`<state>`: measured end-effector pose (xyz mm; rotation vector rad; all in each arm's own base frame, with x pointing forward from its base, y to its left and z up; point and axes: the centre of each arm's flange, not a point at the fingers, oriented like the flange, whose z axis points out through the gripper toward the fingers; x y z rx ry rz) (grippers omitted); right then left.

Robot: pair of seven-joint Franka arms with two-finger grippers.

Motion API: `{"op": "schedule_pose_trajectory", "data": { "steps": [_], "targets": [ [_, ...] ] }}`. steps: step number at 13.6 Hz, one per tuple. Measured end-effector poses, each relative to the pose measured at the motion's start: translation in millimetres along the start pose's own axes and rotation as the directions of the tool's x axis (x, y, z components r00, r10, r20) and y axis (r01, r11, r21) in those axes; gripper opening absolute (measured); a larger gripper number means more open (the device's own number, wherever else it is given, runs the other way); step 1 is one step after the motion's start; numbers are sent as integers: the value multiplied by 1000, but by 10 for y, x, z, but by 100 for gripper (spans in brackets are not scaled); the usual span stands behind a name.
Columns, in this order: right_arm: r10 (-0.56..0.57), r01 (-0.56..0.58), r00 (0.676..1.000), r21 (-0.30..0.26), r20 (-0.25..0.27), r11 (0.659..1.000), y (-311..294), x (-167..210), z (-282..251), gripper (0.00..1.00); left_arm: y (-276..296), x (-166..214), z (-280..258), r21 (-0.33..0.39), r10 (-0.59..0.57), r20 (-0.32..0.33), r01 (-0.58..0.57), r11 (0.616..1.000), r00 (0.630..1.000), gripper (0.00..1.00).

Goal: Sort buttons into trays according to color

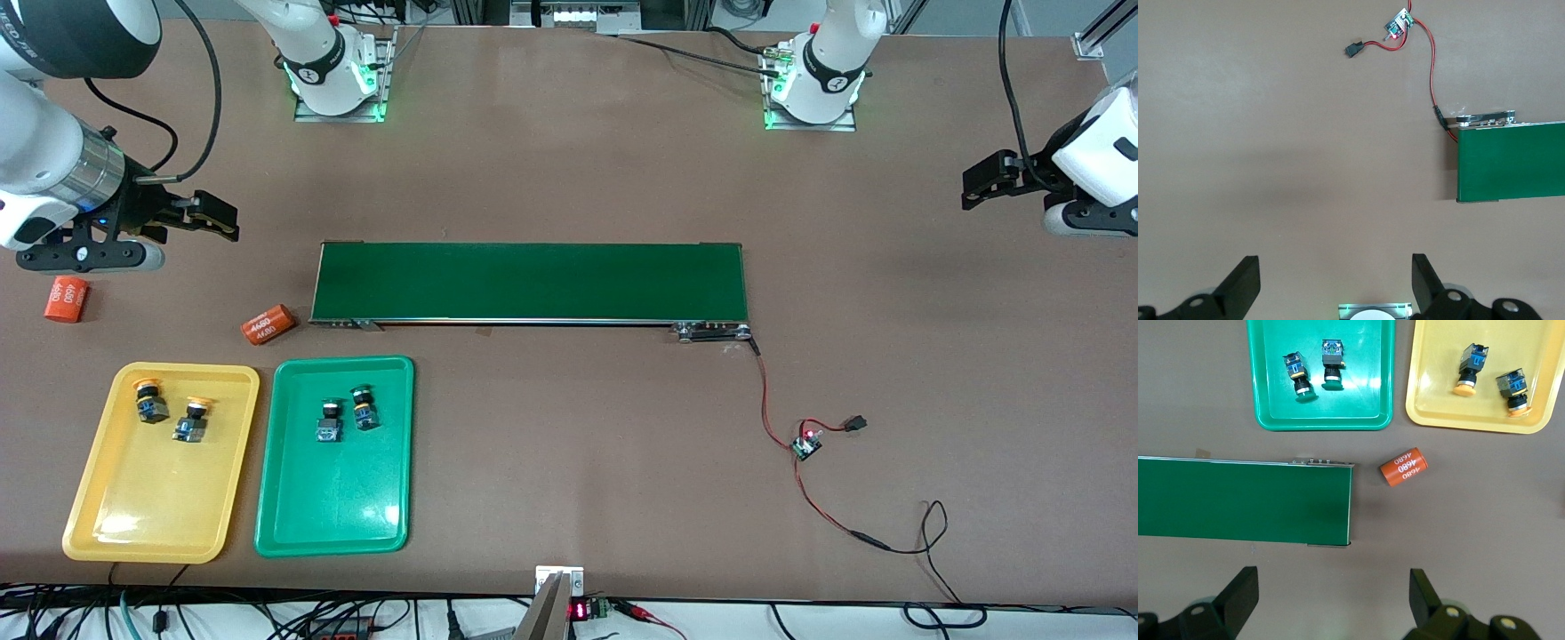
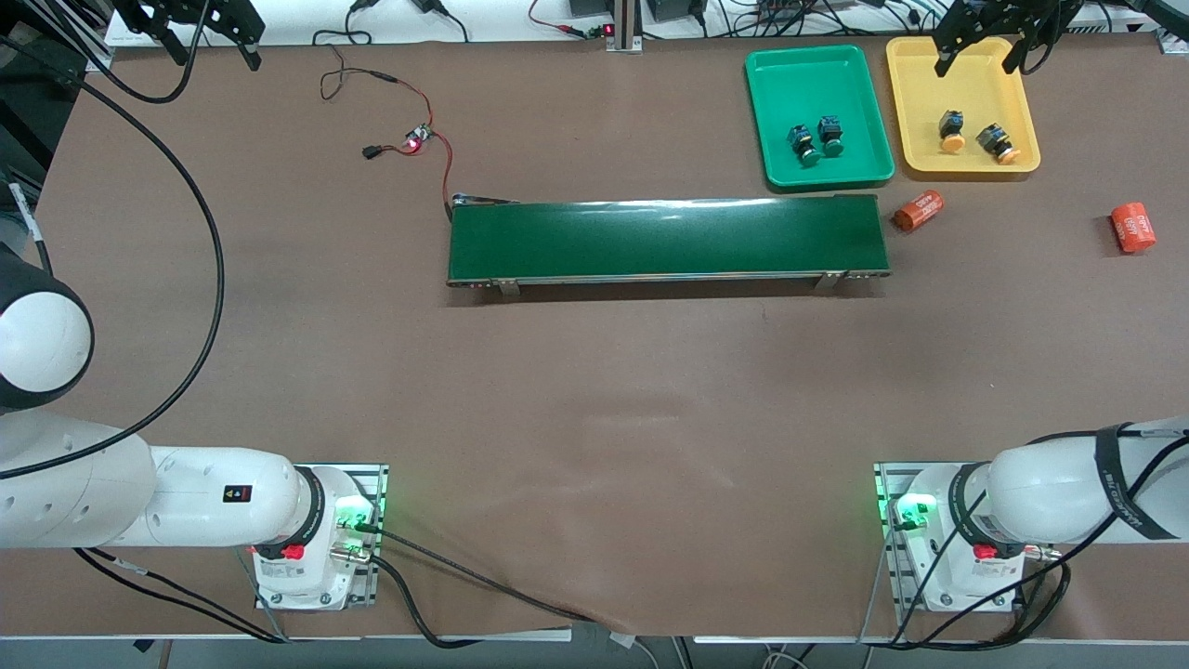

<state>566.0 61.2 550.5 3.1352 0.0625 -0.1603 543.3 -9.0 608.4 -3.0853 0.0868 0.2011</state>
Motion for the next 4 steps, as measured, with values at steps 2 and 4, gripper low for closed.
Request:
{"op": "schedule_pose_trajectory", "data": {
  "steps": [2,4],
  "targets": [
    [1,-1,1000,0,0,1000,3,1,2,100,0,-1,0,0,0,0,0,1000,1000,100],
    [4,-4,1000,0,0,1000,13,2,3,100,0,-4,2,0,0,3,0,1000,1000,100]
  ]
}}
